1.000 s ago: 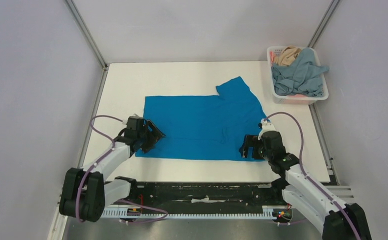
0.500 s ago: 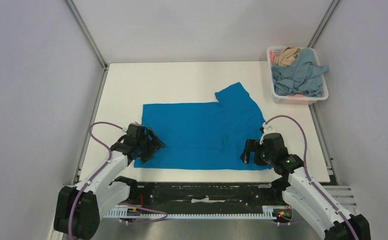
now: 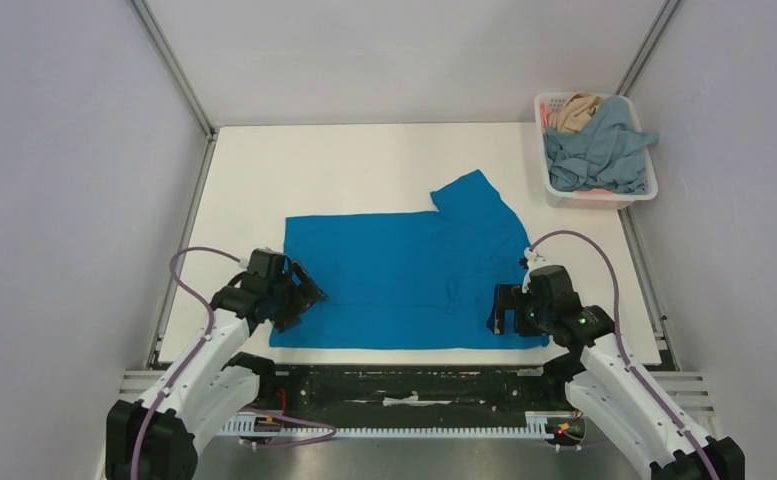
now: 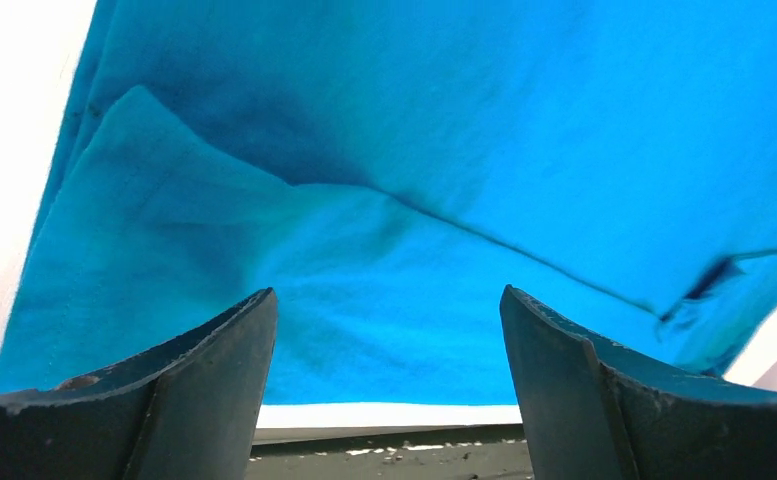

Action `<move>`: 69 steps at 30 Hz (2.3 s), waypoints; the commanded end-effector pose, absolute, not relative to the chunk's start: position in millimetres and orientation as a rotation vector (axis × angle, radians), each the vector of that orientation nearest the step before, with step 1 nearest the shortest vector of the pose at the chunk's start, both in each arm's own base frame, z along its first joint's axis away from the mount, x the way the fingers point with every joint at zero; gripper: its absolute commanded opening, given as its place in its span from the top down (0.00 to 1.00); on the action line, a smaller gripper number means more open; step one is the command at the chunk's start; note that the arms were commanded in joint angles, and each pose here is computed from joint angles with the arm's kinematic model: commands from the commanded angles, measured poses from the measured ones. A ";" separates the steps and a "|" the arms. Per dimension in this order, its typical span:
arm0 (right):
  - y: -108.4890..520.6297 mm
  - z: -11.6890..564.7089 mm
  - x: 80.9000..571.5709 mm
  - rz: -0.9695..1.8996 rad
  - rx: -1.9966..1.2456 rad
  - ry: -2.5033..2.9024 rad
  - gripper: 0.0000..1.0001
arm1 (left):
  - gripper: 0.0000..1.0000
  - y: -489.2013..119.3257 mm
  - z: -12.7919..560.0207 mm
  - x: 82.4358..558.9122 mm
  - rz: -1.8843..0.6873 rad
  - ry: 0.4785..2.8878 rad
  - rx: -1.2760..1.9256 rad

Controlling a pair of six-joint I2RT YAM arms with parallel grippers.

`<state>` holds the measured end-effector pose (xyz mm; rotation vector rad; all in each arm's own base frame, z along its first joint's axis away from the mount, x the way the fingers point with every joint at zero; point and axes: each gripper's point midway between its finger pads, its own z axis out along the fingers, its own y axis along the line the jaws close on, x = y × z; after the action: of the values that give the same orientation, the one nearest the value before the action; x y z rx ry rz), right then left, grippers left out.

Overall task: Fold and stack the t-shirts
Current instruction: Grab the side of the flattened tshirt furthest away from the robot with both arms

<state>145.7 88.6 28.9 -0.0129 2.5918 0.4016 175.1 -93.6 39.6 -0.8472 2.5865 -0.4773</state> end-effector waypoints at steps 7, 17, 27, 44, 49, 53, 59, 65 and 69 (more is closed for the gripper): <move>113.1 138.7 216.8 0.523 -0.011 2.177 0.02 | 0.12 -75.9 132.8 248.2 -0.401 2.284 -0.777; 109.6 200.5 273.0 0.431 0.022 1.964 0.02 | 0.12 -46.1 133.7 364.6 -0.280 2.319 -0.826; 107.8 181.6 289.5 0.348 -0.057 1.965 0.02 | 0.12 -13.6 53.4 449.3 -0.310 2.475 -0.832; 113.0 159.5 299.1 0.341 -0.069 2.031 0.02 | 0.29 -37.5 14.3 412.8 -0.445 2.666 -0.735; 118.9 157.4 302.9 0.370 -0.073 2.027 0.02 | 0.41 -38.0 4.2 410.3 -0.434 2.702 -0.741; 120.8 155.8 308.0 0.373 -0.062 2.035 0.02 | 0.47 -37.5 -5.9 407.1 -0.397 2.740 -0.757; 127.6 149.3 312.1 0.404 -0.057 2.054 0.02 | 0.71 -36.0 -13.4 399.4 -0.345 2.780 -0.757; 129.0 145.7 316.8 0.402 -0.043 2.076 0.02 | 0.98 -27.3 -11.5 394.2 -0.244 2.779 -0.739; 122.6 148.9 324.1 0.355 0.006 2.086 0.02 | 0.98 -11.9 3.6 394.9 -0.134 2.709 -0.735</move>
<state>305.2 123.4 121.3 -0.0476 2.1535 0.3668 426.7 -37.0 17.2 -0.7523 2.6395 -0.3765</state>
